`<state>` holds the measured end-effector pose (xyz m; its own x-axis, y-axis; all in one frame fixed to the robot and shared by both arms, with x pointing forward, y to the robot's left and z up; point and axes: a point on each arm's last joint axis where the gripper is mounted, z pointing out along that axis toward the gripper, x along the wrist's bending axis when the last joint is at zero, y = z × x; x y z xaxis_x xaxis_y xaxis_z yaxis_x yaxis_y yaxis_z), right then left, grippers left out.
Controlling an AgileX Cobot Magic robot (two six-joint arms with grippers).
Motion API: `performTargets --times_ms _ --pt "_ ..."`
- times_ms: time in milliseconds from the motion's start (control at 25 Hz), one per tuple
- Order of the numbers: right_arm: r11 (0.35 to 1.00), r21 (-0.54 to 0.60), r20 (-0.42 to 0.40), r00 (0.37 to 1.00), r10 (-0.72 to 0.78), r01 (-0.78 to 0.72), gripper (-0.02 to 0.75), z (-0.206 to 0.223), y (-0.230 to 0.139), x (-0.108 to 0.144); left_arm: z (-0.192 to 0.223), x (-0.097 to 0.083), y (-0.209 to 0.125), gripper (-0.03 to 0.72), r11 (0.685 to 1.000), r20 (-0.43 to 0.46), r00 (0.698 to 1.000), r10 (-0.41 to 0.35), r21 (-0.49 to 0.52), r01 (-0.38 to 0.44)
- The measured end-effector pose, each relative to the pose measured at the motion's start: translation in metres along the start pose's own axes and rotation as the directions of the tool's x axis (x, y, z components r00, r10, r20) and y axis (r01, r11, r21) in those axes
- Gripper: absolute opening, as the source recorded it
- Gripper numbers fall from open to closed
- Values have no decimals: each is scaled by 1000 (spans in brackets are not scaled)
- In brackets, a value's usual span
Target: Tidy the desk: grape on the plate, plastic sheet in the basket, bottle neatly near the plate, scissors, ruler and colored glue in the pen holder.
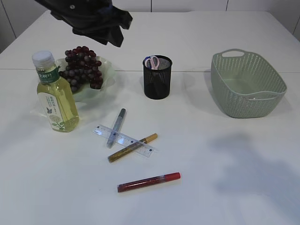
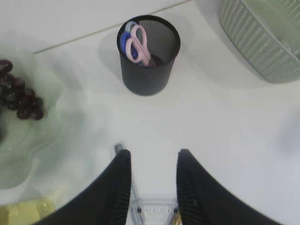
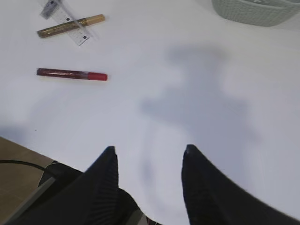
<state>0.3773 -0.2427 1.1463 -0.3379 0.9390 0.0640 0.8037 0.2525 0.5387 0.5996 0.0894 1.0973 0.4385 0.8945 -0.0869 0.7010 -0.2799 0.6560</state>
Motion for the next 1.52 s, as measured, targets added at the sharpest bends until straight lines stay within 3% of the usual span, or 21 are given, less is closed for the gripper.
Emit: performTargets --times_ms 160,280,480,640,760,1080,1520 --pt "998 59 -69 998 -12 16 364 17 19 6 -40 0 0 262 1000 -11 1000 -13 16 13" --pt "994 104 -124 992 -31 44 364 34 37 11 -63 4 -2 328 999 -48 998 -48 22 49" --pt "986 140 -205 977 -57 86 364 57 65 18 -87 19 -9 434 993 -213 974 -72 73 90" --pt "980 158 -235 968 -83 122 364 79 88 20 -104 26 -18 450 983 -294 953 -74 142 120" --pt "974 172 -249 963 -101 147 364 97 107 24 -114 25 -21 452 981 -290 954 -78 151 126" --pt "940 205 -308 930 -202 272 364 146 140 64 -147 15 -25 391 986 -176 979 -107 111 128" --pt "905 251 -302 916 -263 343 364 202 162 86 -199 20 -96 385 984 -156 981 -117 116 136"
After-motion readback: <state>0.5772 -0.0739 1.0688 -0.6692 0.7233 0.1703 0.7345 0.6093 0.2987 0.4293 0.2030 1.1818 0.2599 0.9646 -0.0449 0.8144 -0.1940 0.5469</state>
